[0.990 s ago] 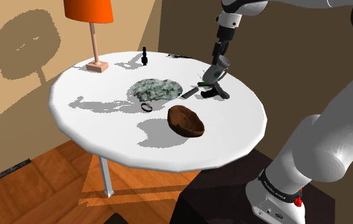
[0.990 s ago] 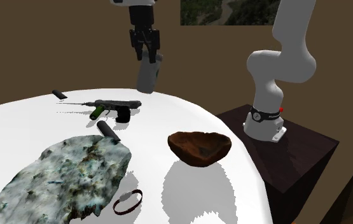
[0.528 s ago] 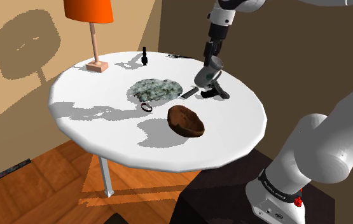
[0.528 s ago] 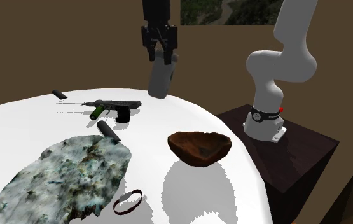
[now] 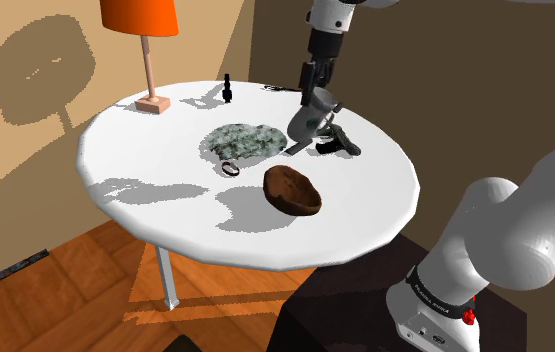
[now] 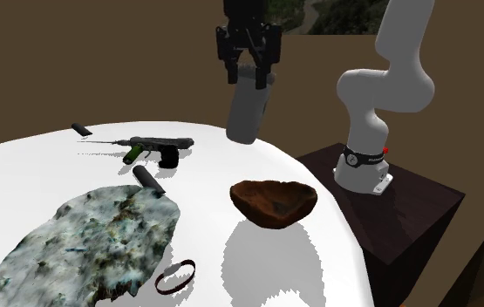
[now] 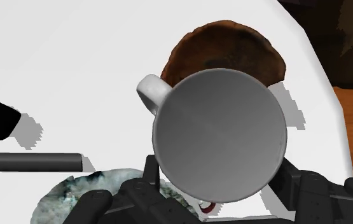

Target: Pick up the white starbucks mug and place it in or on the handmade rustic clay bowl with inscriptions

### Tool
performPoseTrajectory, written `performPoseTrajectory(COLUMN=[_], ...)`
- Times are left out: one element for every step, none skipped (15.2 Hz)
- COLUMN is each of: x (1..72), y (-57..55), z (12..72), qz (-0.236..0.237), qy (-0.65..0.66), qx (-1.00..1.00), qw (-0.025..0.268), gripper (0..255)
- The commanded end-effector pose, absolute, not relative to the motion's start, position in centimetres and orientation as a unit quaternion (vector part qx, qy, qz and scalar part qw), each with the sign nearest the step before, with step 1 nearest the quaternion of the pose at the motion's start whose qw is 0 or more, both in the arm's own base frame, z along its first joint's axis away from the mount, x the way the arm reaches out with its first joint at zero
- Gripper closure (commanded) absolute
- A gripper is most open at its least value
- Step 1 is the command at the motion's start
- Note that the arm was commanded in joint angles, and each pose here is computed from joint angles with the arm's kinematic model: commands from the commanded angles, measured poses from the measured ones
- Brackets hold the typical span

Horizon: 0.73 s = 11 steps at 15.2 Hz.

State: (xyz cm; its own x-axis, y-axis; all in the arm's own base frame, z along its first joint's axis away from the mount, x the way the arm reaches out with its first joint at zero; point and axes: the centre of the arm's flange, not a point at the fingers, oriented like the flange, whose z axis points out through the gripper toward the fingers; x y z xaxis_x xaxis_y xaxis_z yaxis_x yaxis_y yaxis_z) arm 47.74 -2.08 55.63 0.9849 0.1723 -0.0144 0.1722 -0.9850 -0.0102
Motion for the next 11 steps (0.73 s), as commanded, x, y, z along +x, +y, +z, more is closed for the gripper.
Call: performPoseTrajectory(x=[47.5, 47.4, 47.4, 47.3, 47.2, 47.2, 47.2, 47.2, 47.2, 47.2, 47.2], y=[0.5, 1.8, 3.1, 4.4, 6.1, 6.1, 6.1, 6.1, 6.1, 6.1, 6.1], z=[55.8, 56.0, 56.1, 56.3, 56.5, 55.9, 55.4, 54.9, 54.4, 53.8, 53.3], qz=[0.007, 0.007, 0.007, 0.007, 0.007, 0.007, 0.007, 0.007, 0.007, 0.007, 0.007], qy=[-0.086, -0.086, -0.086, -0.086, -0.086, -0.086, -0.086, -0.086, -0.086, -0.086, -0.086], qx=[-0.996, -0.996, -0.996, -0.996, -0.996, -0.996, -0.996, -0.996, -0.996, -0.996, -0.996], qw=[0.004, 0.004, 0.004, 0.004, 0.004, 0.004, 0.004, 0.004, 0.004, 0.004, 0.004], gripper=[255, 255, 255, 255, 255, 255, 255, 255, 255, 255, 255])
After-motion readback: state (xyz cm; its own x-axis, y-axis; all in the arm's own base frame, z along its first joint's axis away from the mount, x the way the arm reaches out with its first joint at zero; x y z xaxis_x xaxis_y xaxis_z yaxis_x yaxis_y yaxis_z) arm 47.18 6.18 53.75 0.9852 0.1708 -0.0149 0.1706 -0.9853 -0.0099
